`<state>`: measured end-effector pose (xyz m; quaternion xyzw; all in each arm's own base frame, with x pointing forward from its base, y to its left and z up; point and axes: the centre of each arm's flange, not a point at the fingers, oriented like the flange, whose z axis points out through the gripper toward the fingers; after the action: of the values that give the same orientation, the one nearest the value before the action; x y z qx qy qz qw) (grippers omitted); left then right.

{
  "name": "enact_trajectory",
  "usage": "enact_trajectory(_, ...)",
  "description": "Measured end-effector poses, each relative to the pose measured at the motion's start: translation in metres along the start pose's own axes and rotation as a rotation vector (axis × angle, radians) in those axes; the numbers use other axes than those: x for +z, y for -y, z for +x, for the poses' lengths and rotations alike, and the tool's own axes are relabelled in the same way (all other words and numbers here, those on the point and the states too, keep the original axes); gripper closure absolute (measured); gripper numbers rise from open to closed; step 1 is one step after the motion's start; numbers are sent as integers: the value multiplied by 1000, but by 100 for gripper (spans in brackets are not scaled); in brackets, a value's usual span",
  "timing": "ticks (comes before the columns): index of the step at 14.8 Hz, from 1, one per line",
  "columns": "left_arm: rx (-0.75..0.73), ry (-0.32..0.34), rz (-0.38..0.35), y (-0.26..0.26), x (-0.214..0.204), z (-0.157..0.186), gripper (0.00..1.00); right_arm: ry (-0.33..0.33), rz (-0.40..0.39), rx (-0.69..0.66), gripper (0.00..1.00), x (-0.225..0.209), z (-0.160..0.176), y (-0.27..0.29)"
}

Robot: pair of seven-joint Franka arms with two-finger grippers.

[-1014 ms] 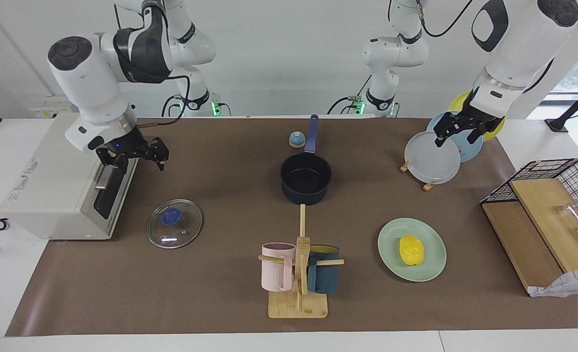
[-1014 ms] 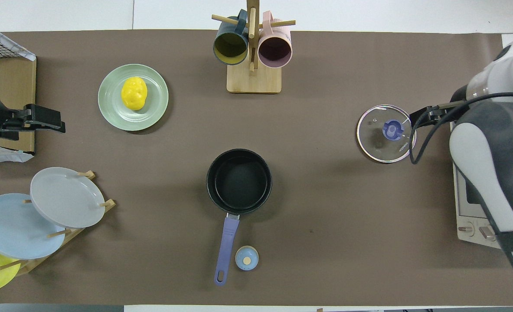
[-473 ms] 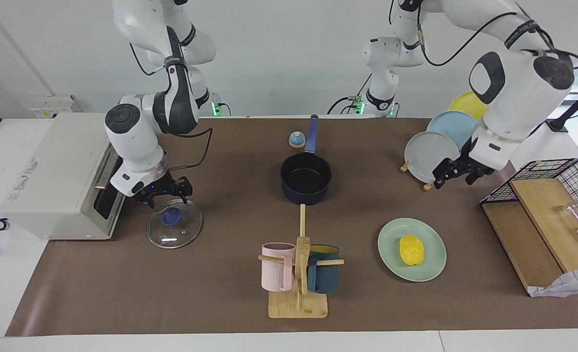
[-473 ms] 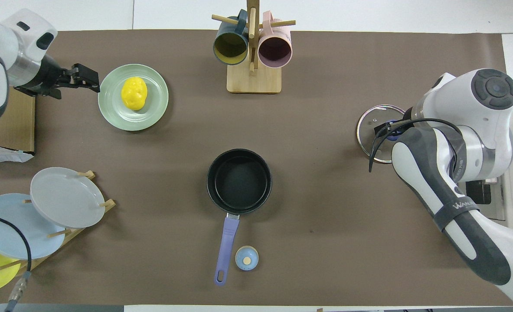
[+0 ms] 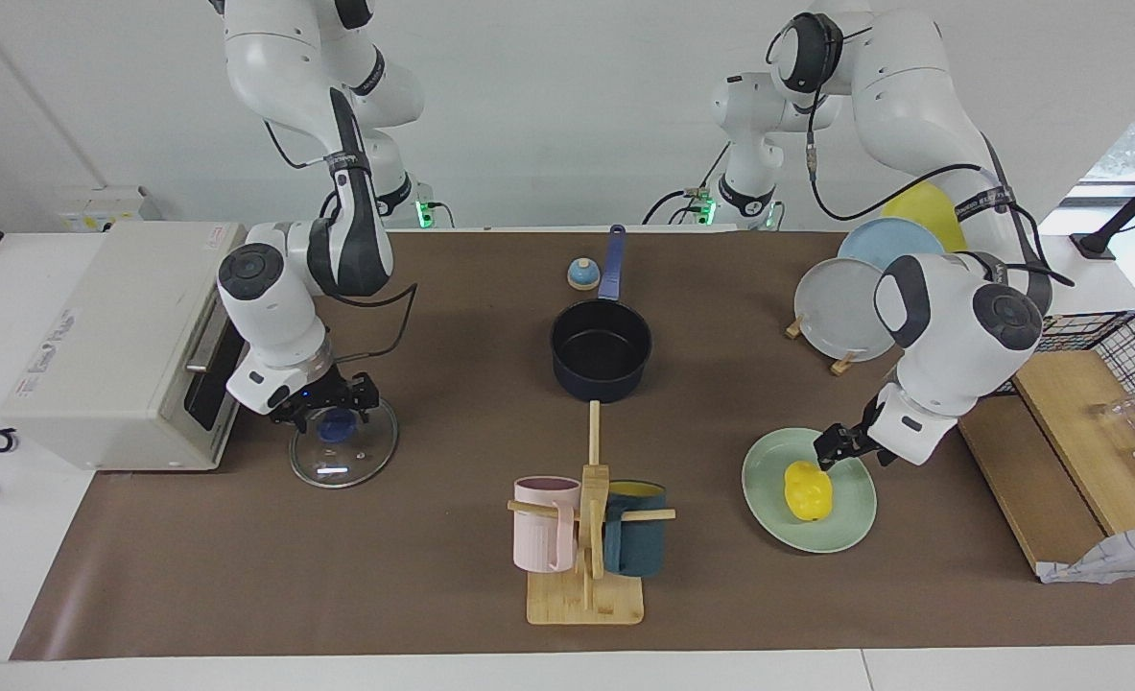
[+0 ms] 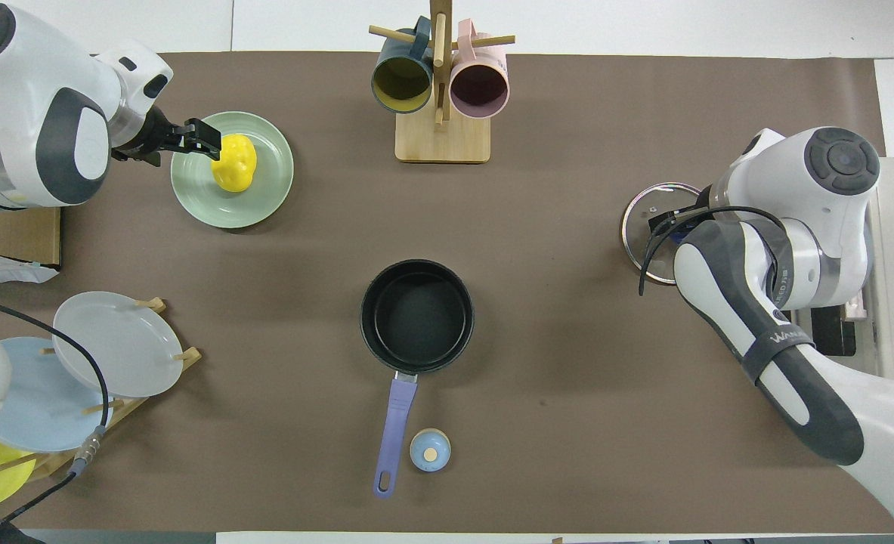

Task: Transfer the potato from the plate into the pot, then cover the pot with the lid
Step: 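Grasp the yellow potato with the left gripper while the right gripper grips the lid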

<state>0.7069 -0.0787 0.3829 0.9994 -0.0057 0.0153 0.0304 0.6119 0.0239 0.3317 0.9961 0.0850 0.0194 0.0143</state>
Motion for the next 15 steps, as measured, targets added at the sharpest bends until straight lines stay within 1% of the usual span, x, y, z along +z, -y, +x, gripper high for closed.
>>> enact_trajectory(7,41,-19,-9,-28,19,2,0,4,1,0,1,6,1,0)
enact_trajectory(8,43,-26,-10,-30,23,3,0,4,1,0,8,6,1,0)
enact_trajectory(9,46,-35,-11,-32,28,3,0,4,1,0,8,6,1,0)
enact_trajectory(11,51,-42,-11,-37,41,1,0,4,1,-1,21,6,1,0)
enact_trajectory(12,53,-44,-11,-38,46,0,0,4,1,-3,21,6,1,0)
enact_trajectory(13,54,-46,-11,-38,51,-1,0,3,1,-6,26,6,1,0)
enact_trajectory(14,54,-45,-10,-37,54,-2,0,2,1,-8,33,6,1,0)
enact_trajectory(15,58,-46,-9,-37,57,-3,0,2,1,-15,33,6,1,0)
